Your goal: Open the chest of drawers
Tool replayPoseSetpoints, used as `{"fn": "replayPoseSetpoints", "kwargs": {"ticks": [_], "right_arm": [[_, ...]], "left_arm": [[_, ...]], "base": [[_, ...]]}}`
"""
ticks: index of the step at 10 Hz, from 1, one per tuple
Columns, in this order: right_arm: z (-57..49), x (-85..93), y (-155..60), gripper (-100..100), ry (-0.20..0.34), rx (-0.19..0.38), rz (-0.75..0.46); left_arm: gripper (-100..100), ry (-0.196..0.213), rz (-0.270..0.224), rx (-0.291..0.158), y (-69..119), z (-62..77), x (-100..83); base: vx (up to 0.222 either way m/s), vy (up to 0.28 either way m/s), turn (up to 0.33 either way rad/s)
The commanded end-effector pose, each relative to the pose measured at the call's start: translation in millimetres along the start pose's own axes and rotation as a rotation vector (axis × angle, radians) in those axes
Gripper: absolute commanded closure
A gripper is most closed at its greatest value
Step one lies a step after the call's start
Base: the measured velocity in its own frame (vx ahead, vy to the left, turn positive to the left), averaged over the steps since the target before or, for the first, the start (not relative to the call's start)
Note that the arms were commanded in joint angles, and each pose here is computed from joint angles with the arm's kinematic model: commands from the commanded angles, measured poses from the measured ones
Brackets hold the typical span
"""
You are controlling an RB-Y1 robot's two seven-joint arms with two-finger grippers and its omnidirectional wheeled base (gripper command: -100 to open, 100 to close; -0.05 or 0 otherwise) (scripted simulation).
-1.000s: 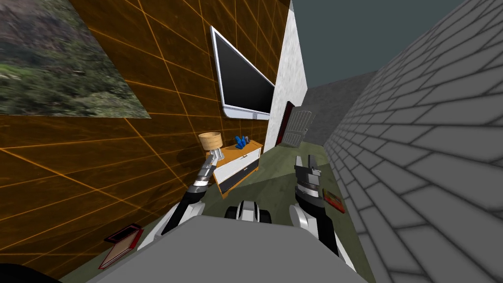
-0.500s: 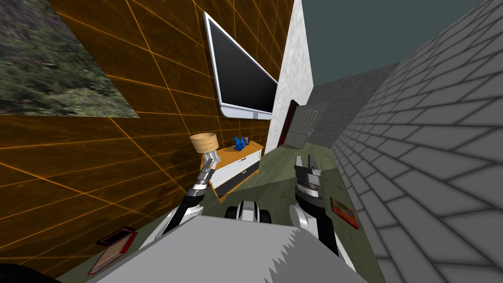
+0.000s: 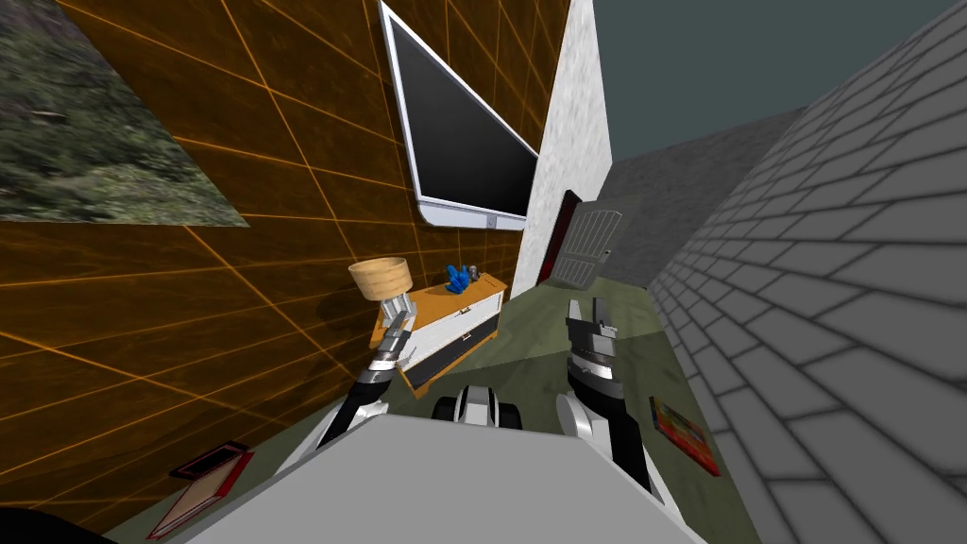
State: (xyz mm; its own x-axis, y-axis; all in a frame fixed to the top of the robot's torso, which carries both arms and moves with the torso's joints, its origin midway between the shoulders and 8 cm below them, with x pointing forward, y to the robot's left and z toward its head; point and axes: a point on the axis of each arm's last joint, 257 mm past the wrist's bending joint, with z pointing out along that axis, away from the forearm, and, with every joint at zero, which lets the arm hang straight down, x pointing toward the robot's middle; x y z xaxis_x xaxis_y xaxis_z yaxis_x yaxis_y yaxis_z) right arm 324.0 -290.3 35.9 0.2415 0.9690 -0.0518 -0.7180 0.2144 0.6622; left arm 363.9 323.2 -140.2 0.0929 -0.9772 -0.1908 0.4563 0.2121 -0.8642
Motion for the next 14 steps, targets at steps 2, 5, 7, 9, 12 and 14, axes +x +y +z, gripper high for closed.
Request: {"fn": "replayPoseSetpoints", "kwargs": {"ticks": [2,5,7,9,12,14], "right_arm": [[0.0,0.0,0.0,0,0.0,0.0,0.0],[0.0,0.0,0.0,0,0.0,0.0,0.0],[0.0,0.0,0.0,0,0.0,0.0,0.0],[0.0,0.0,0.0,0,0.0,0.0,0.0],[0.0,0.0,0.0,0,0.0,0.0,0.0],[0.0,0.0,0.0,0,0.0,0.0,0.0]], "left_arm": [[-100,-0.017,-0.011,-0.026,23.1,-19.2,-10.2],[-100,-0.027,-0.016,-0.049,37.6,-30.8,-15.3],[-100,-0.049,-0.027,-0.057,50.5,-46.4,-24.2],[-100,-0.063,-0.033,-0.079,63.1,-59.2,-29.1],[-100,-0.08,-0.037,-0.111,78.6,-75.3,-34.2],[-100,-0.095,-0.043,-0.127,87.4,-87.4,-38.4]], "base": [[0.136,-0.085,0.066],[0.121,-0.081,0.068],[0.165,-0.114,0.121],[0.148,-0.109,0.061],[0.108,-0.074,0.071],[0.13,-0.116,0.07]]}}
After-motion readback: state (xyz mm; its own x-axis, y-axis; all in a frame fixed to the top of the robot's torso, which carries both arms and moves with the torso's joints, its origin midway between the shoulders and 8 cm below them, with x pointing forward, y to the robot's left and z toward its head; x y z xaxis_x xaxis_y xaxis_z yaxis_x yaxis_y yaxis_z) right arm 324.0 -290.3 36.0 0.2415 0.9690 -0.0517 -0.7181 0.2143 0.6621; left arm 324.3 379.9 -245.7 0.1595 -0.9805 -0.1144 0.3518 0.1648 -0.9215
